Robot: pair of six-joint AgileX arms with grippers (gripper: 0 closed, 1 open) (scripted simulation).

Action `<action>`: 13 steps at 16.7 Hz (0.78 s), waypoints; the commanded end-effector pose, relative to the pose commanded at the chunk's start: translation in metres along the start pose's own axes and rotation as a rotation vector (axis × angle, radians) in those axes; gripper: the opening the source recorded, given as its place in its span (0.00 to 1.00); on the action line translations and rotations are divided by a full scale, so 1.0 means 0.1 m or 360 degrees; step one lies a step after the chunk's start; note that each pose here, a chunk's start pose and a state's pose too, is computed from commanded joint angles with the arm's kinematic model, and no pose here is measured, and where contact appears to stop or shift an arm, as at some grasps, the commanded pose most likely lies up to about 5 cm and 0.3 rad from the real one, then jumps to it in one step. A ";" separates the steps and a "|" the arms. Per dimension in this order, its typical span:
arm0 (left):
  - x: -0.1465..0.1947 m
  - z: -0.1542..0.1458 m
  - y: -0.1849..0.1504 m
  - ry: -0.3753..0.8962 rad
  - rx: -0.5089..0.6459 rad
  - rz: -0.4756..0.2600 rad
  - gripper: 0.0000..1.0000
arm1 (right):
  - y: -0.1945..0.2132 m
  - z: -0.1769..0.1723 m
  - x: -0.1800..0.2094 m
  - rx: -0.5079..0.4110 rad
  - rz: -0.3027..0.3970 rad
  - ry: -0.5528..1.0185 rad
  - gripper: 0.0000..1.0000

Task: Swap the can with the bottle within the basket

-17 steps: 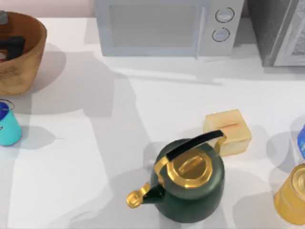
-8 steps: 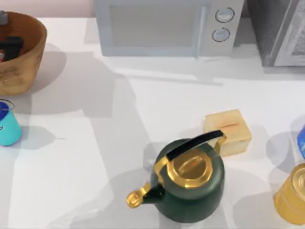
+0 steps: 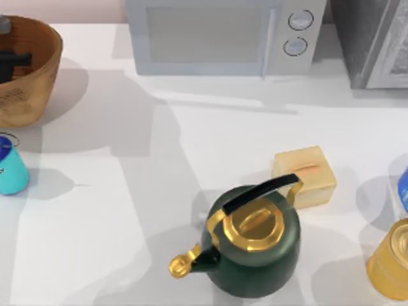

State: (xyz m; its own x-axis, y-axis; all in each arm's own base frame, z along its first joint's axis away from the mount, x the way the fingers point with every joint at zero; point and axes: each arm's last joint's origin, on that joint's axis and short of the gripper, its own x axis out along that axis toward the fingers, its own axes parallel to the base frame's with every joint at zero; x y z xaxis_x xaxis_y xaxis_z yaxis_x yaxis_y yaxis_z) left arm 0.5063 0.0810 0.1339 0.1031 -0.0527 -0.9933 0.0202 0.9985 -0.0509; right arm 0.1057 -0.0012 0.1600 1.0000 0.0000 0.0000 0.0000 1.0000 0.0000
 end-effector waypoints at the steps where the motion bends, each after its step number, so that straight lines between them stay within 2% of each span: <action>1: 0.00 0.00 0.00 0.0000 0.0000 0.0000 0.02 | 0.00 0.00 0.00 0.0000 0.0000 0.0000 1.00; 9: 0.00 0.00 0.00 0.0000 0.0000 0.0000 0.00 | 0.00 0.00 0.00 0.0000 0.0000 0.0000 1.00; 10: -0.20 -0.05 -0.01 -0.0028 -0.0018 0.0012 0.00 | 0.00 0.00 0.00 0.0000 0.0000 0.0000 1.00; 13: -0.29 -0.06 -0.02 -0.0063 -0.0018 0.0019 0.00 | 0.00 0.00 0.00 0.0000 0.0000 0.0000 1.00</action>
State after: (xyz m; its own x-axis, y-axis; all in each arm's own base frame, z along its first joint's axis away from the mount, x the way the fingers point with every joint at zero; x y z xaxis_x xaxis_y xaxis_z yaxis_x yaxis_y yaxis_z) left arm 0.4970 0.0804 0.1618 0.1422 -0.0409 -0.9890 0.0072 0.9992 -0.0403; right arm 0.1057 -0.0012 0.1600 1.0000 0.0000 0.0000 0.0000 1.0000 0.0000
